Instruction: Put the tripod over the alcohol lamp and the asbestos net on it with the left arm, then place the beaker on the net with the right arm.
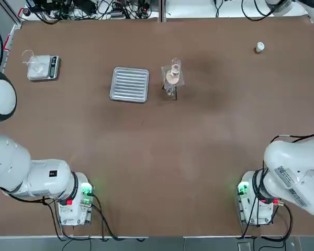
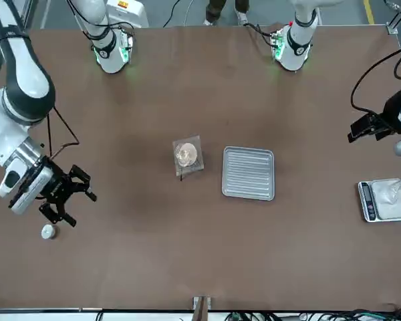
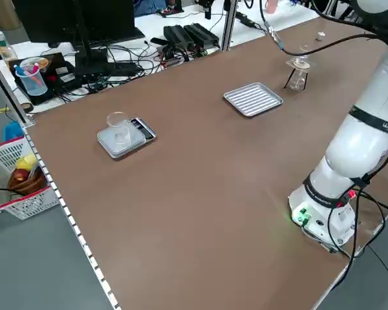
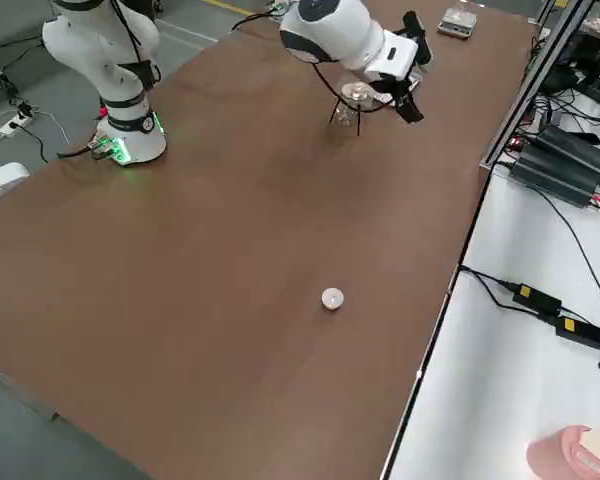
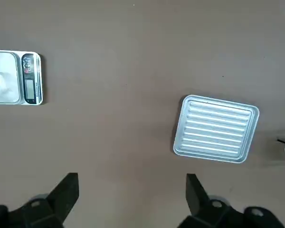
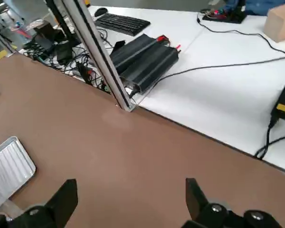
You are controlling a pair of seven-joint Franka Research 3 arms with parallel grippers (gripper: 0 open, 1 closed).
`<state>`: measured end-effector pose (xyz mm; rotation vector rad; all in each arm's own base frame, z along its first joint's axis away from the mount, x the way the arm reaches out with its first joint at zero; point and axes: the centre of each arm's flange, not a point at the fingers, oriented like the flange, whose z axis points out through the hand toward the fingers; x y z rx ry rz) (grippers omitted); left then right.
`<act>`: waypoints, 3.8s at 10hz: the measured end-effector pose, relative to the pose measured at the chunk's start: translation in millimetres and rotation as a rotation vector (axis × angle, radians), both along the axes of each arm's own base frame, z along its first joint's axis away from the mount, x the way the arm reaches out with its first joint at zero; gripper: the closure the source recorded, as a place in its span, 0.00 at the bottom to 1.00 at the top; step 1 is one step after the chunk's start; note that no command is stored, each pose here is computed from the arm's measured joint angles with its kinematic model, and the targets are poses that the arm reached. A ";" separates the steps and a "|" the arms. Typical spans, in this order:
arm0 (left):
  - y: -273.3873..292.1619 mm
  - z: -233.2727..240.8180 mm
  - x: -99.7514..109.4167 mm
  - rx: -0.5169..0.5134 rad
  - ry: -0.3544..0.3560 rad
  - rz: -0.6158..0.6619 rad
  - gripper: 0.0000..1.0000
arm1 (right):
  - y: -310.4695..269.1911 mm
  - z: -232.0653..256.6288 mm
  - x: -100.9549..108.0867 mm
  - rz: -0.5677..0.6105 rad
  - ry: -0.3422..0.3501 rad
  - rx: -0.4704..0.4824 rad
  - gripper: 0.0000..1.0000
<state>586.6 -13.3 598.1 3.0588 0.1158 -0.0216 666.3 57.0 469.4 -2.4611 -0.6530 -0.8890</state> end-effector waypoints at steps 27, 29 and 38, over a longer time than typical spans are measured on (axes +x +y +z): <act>6.9 0.7 0.3 0.000 -0.002 0.010 0.00 | -42.1 107.5 -15.7 -0.330 0.443 -0.391 0.00; 7.0 1.0 0.4 0.000 -0.002 0.010 0.00 | -44.8 99.9 -12.9 -0.356 0.451 -0.433 0.00; -0.6 3.0 0.4 0.000 -0.007 -0.003 0.00 | -40.5 140.9 -59.1 -0.470 0.577 -0.442 0.00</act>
